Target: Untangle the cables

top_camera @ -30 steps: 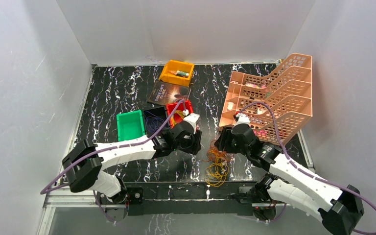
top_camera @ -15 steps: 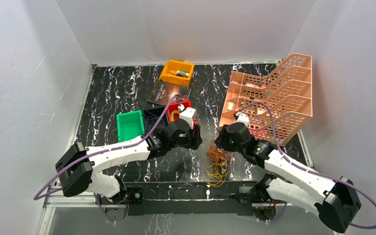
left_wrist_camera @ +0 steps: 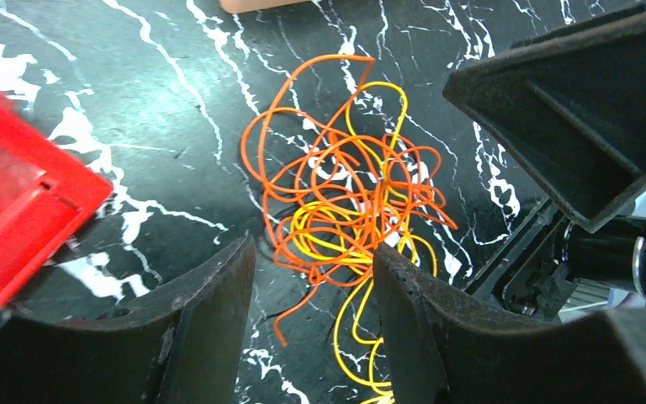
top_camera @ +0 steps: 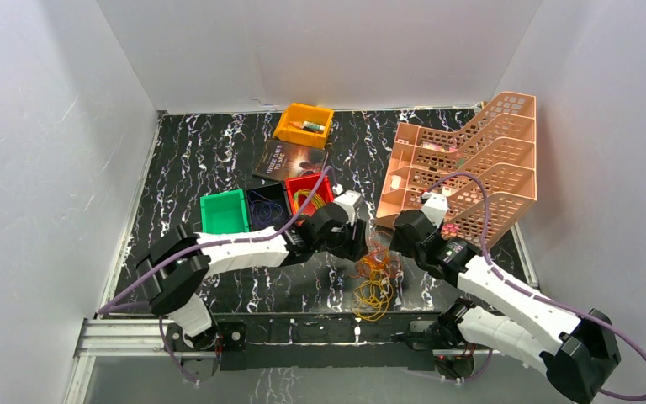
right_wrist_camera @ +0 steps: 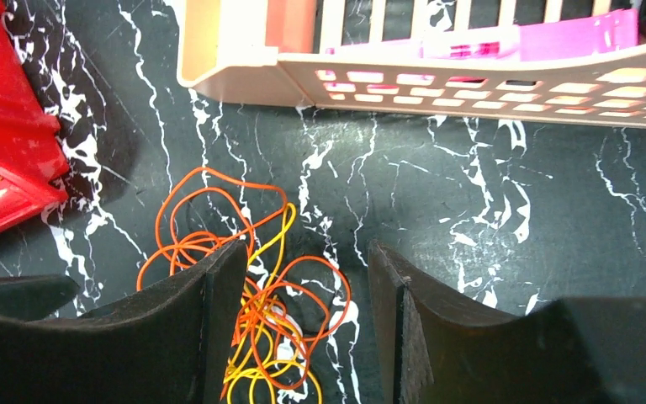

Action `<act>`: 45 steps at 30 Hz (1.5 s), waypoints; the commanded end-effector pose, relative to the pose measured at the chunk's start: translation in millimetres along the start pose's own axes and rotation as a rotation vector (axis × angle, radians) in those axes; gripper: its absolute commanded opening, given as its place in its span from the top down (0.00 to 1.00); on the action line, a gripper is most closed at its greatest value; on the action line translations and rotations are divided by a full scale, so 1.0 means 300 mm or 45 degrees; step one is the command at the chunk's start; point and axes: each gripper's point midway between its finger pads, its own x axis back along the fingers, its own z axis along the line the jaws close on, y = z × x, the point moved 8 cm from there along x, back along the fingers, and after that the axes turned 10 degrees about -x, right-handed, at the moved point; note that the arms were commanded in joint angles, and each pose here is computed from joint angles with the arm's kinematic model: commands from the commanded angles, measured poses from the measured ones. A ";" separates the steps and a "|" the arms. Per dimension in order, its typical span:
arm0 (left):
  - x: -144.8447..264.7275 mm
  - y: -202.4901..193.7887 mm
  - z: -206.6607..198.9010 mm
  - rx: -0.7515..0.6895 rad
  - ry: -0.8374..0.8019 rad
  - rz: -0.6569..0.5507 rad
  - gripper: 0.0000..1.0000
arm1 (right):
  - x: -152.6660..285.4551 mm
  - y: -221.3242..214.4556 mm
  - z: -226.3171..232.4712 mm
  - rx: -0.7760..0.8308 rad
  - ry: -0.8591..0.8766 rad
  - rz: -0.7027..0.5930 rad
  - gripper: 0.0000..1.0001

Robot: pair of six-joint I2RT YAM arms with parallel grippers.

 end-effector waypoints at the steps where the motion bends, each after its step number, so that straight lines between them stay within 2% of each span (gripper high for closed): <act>1: -0.017 0.077 -0.075 0.003 -0.156 -0.073 0.47 | 0.013 0.041 -0.005 -0.040 0.004 -0.082 0.36; 12: -0.087 0.066 -0.103 0.016 -0.232 -0.045 0.48 | 0.010 -0.012 -0.013 -0.090 0.103 0.006 0.36; 21: -0.119 0.043 -0.099 0.041 -0.223 0.002 0.65 | 0.017 -0.009 -0.011 -0.098 0.130 0.000 0.36; 25: -0.125 0.043 -0.104 0.041 -0.235 0.011 0.67 | 0.018 -0.008 -0.009 -0.097 0.135 0.000 0.35; 27: -0.123 0.044 -0.105 0.039 -0.241 0.011 0.66 | 0.018 -0.009 -0.008 -0.094 0.139 0.004 0.35; 30: -0.110 0.051 -0.107 0.034 -0.245 0.003 0.58 | 0.016 -0.011 -0.007 -0.095 0.146 0.006 0.35; 35: -0.062 0.070 -0.100 0.033 -0.204 -0.020 0.51 | 0.011 -0.014 0.002 -0.091 0.172 0.012 0.35; 45: -0.014 0.055 -0.100 0.085 -0.196 0.013 0.49 | 0.001 -0.021 0.013 -0.083 0.186 0.029 0.35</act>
